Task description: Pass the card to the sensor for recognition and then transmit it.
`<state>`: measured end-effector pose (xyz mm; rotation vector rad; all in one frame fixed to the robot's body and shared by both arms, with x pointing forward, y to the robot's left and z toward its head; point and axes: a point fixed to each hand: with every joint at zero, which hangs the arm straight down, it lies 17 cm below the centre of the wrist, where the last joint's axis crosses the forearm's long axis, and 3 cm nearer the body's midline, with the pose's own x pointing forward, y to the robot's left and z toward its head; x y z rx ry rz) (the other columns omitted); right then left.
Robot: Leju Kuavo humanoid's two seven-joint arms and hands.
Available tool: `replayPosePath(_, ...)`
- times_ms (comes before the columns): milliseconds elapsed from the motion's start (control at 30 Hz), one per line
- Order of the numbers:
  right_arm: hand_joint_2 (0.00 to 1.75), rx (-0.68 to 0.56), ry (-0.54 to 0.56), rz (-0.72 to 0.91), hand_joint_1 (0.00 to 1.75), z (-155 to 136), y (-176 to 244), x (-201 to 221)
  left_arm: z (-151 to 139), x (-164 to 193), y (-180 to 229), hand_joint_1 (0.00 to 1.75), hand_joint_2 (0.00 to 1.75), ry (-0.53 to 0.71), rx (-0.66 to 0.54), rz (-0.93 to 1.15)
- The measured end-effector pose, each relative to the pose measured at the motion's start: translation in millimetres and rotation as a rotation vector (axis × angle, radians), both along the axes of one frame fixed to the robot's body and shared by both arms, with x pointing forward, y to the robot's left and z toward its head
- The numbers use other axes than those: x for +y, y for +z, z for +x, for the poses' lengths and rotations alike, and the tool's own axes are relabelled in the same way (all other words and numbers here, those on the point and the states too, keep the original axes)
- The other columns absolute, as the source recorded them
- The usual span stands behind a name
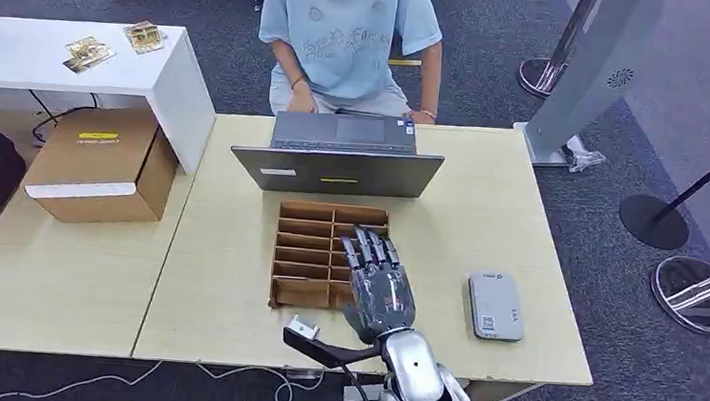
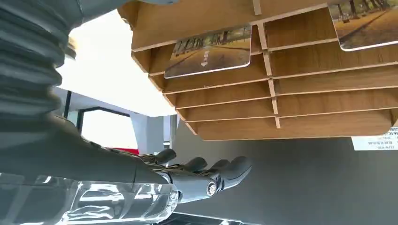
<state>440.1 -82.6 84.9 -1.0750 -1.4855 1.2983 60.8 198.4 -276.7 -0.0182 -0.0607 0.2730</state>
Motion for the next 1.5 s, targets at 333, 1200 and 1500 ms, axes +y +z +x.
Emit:
replayPosePath(333,1.75,0.025,-0.002,0.005,0.00,-3.1,-9.5,-0.8,-1.3,1.1,-0.3,0.00,1.75,-0.002,0.001,0.001)
replayPosePath(1200,1.75,0.062,-0.003,-0.014,0.12,-2.6,-22.0,-2.0,-1.3,2.4,-0.5,0.00,1.75,0.007,0.002,0.002)
replayPosePath(1500,1.75,0.063,-0.003,-0.014,0.24,-2.5,-22.1,-2.0,-1.4,2.4,-0.5,0.00,1.75,0.013,0.003,0.001)
